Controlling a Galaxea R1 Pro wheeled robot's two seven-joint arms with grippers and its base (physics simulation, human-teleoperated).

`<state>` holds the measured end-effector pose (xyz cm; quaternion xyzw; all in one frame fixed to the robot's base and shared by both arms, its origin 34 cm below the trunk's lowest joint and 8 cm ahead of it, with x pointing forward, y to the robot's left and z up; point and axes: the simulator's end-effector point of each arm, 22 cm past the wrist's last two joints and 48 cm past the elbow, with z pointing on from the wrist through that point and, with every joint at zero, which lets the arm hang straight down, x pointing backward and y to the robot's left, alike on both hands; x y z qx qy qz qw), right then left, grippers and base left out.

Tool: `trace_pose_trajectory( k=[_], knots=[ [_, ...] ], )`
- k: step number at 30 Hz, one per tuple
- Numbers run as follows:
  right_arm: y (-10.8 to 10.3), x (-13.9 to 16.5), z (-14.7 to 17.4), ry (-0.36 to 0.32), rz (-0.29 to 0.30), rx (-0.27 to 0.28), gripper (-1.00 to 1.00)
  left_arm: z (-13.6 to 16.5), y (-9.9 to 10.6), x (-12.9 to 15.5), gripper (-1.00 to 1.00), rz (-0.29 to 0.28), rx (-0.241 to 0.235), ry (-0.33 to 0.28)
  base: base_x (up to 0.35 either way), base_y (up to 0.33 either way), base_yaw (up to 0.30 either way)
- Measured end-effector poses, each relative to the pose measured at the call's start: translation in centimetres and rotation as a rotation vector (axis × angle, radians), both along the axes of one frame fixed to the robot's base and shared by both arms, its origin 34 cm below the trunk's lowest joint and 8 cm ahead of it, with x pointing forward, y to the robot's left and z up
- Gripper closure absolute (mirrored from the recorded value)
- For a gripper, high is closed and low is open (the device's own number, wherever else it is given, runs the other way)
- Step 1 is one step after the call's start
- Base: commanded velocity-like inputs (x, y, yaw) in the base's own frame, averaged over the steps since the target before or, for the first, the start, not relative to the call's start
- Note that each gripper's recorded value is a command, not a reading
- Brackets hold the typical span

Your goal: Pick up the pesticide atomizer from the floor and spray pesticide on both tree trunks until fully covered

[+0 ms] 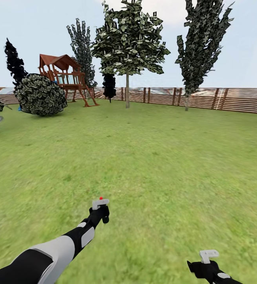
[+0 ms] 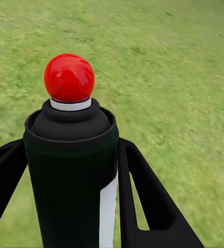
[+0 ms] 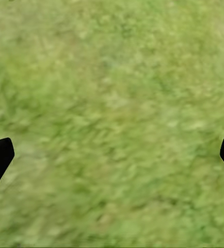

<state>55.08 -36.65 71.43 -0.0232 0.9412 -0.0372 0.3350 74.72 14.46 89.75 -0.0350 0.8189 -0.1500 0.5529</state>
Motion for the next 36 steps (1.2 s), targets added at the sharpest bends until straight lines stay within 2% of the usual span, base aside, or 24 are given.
trace_pose_trajectory(
  k=[36],
  knots=[
    [0.59, -0.38, -0.33, 0.007, 0.003, 0.007, -1.0, 0.0, 0.0, 0.0, 1.0, 0.0, 0.0, 0.0, 0.35, 0.0, 0.0]
  ],
)
